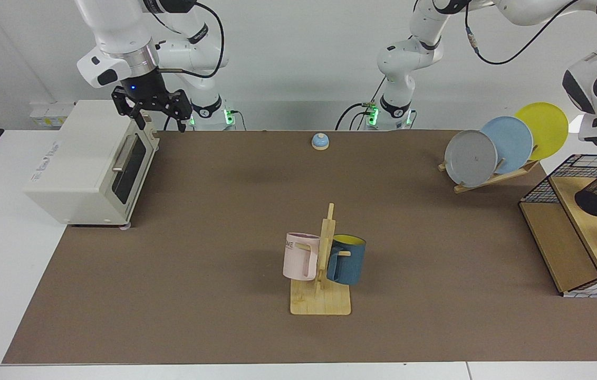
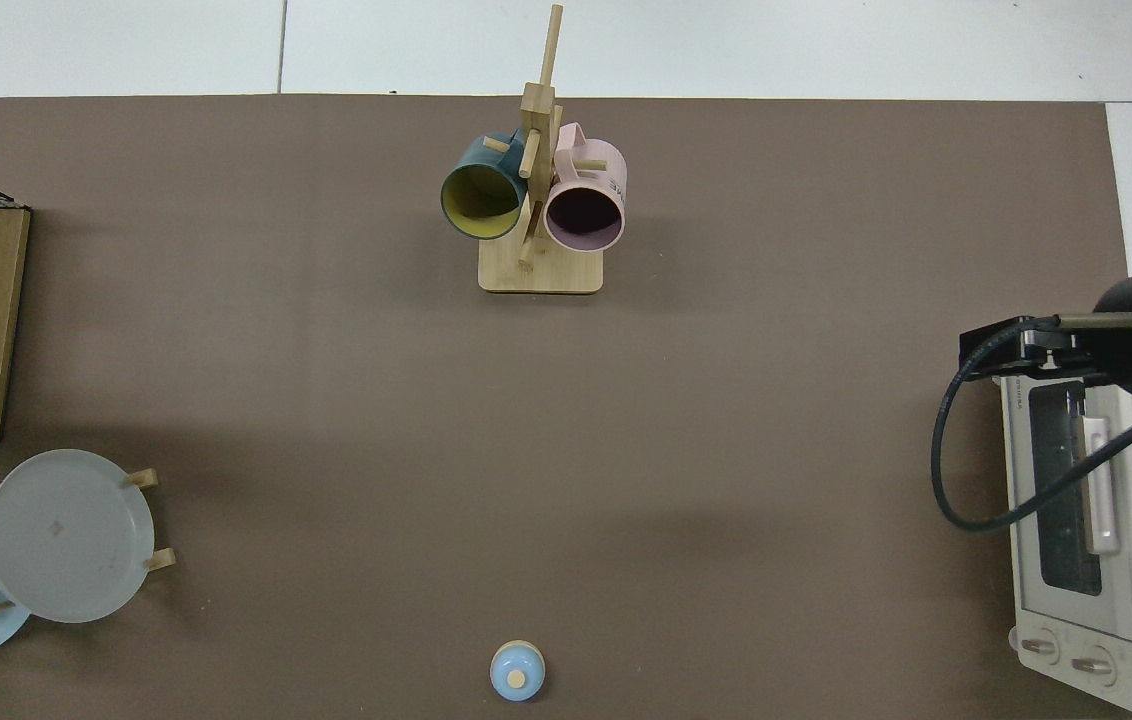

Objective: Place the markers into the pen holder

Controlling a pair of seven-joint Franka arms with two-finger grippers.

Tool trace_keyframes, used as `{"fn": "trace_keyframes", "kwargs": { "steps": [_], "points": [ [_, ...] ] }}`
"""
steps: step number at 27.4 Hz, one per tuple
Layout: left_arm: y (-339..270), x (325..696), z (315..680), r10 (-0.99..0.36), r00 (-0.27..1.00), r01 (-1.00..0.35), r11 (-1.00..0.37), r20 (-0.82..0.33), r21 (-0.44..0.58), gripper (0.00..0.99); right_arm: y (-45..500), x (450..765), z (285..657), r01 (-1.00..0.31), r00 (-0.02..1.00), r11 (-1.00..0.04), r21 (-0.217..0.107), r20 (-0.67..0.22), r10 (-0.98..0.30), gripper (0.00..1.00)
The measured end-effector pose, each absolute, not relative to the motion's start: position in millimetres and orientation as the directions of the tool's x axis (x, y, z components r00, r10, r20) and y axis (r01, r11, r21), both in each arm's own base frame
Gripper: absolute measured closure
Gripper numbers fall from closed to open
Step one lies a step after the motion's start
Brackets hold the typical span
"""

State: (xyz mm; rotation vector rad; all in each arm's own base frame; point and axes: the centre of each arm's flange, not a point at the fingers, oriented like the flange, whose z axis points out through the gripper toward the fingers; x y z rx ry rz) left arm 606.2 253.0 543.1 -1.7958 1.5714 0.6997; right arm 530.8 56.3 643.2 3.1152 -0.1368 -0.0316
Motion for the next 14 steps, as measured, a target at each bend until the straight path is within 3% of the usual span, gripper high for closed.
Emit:
{"fn": "trace_keyframes", "kwargs": {
  "steps": [14],
  "points": [
    [255, 616, 513, -0.659, 0.11, -0.994, -0.069, -0.744, -0.086, 0.833, 56, 531, 643, -0.087, 0.996, -0.996, 0.024, -0.019, -0.088, 0.0]
  ]
}}
